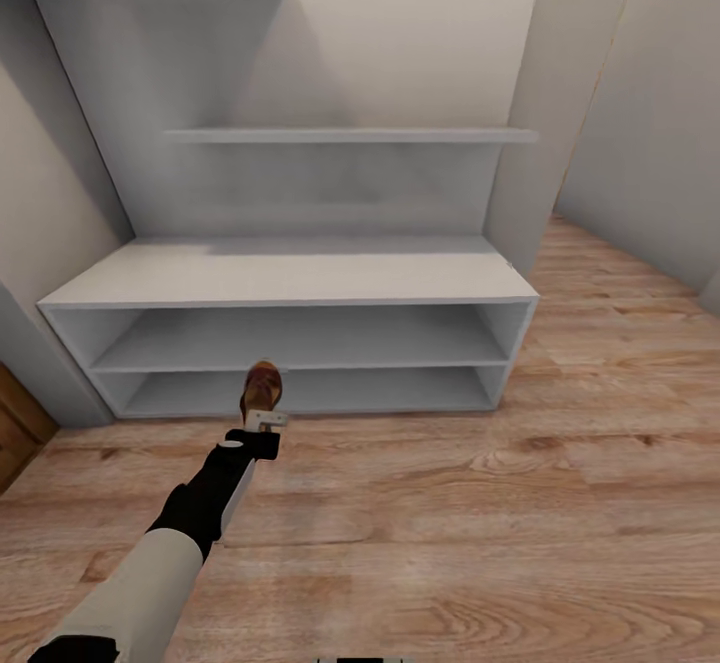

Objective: Pick up the two gym shoes and the two sandals from the corridor floor and place them onto the hallstand (shoe rack) in the corridor, making sure they are on the rack and not on the floor. Arrange them so the two gym shoes are next to each other and the two sandals are next to each other.

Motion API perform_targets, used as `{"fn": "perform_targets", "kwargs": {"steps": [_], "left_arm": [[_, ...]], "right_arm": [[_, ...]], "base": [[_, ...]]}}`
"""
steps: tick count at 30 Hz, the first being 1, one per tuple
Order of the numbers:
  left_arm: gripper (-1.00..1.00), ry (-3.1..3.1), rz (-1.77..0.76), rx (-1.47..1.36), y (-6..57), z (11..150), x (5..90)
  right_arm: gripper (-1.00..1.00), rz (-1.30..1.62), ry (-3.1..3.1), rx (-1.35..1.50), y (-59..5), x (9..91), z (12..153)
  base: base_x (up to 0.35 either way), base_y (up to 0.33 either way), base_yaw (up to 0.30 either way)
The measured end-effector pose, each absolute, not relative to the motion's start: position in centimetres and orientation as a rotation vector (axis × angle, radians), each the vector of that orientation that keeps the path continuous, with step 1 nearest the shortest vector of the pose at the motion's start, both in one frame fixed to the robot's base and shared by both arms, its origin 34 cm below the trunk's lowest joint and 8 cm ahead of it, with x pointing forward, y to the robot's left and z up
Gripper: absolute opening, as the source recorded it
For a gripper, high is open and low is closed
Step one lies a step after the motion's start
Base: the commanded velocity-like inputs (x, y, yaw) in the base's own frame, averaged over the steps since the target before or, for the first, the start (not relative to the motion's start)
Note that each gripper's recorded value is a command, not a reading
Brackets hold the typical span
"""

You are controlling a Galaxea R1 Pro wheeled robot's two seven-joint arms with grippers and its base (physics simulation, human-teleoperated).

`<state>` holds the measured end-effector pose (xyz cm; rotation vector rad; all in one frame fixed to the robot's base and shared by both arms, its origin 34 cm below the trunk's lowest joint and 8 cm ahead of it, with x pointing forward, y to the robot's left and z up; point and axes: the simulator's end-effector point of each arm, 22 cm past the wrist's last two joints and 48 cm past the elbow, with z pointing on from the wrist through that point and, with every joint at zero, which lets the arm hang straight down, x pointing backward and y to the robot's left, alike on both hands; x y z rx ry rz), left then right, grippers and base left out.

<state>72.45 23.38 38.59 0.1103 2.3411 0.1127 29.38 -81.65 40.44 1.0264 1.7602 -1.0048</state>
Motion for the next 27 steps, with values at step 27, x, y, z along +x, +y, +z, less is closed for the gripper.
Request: {"fn": "perform_targets", "kwargs": {"steps": [27], "left_arm": [[-1.00, 2.336, 0.119, 0.108, 23.60, 38.75, 72.56]], "right_arm": [[-1.00, -1.005, 1.761, 1.027, -81.60, 29.37, 40.39]], "base": [[0.316, 0.096, 0.000]]}}
